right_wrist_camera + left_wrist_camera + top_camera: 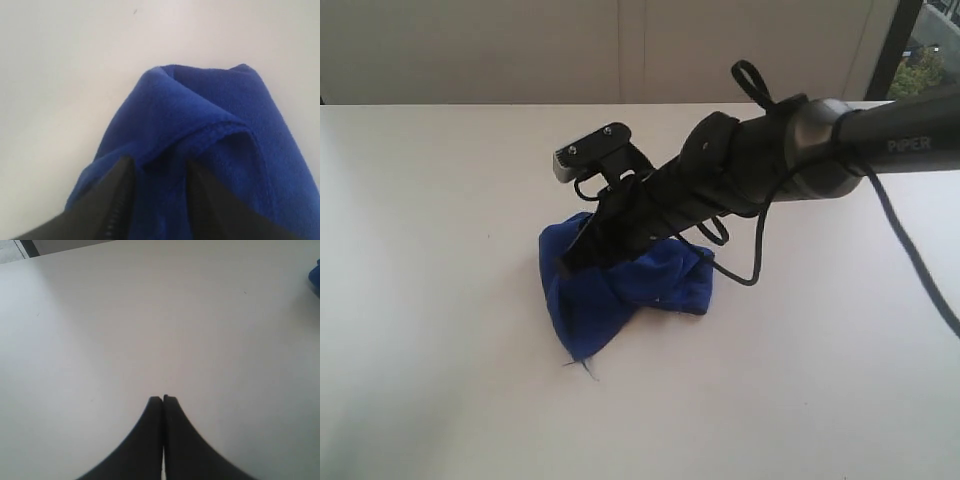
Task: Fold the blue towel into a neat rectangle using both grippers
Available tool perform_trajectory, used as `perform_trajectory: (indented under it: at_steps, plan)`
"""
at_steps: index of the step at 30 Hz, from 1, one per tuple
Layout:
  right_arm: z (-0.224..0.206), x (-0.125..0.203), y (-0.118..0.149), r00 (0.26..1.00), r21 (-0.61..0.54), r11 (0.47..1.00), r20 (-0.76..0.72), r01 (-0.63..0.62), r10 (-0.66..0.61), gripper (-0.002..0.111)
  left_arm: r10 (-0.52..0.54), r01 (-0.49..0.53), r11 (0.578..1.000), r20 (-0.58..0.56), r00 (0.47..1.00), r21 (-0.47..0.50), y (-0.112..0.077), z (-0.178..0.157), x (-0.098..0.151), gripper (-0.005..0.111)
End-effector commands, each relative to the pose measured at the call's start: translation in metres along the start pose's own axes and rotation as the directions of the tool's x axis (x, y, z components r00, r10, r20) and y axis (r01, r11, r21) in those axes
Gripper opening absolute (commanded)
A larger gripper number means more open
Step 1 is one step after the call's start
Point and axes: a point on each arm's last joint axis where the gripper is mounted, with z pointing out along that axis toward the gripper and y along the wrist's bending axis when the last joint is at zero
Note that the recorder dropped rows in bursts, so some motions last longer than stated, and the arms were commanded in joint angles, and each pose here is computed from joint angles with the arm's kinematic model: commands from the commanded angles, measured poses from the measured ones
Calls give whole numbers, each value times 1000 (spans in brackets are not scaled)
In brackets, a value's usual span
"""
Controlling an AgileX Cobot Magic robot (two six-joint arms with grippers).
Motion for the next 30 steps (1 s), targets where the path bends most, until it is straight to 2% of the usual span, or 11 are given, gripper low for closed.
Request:
perform_trajectory:
  at_steps: [1, 7, 14, 20, 30]
  plan:
    - [-20, -11, 4, 999, -42, 998, 14, -52, 52, 34, -6, 6, 1000, 4, 1000, 0, 0, 0, 1, 0]
    - [-23, -10, 6, 996, -50, 995, -7, -88, 87, 35, -6, 6, 1000, 4, 1000, 0, 0, 0, 1, 0]
    - [-25, 4, 13, 986, -119, 991, -159, -66, 46, 50, -6, 6, 1000, 4, 1000, 0, 0, 0, 1, 0]
    - [-18, 27, 27, 972, -142, 989, -236, -48, 14, 50, -6, 6, 1000, 4, 1000, 0, 0, 0, 1, 0]
    - [1, 47, 42, 979, -71, 997, -203, -20, 5, 50, -6, 6, 1000, 4, 1000, 0, 0, 0, 1, 0]
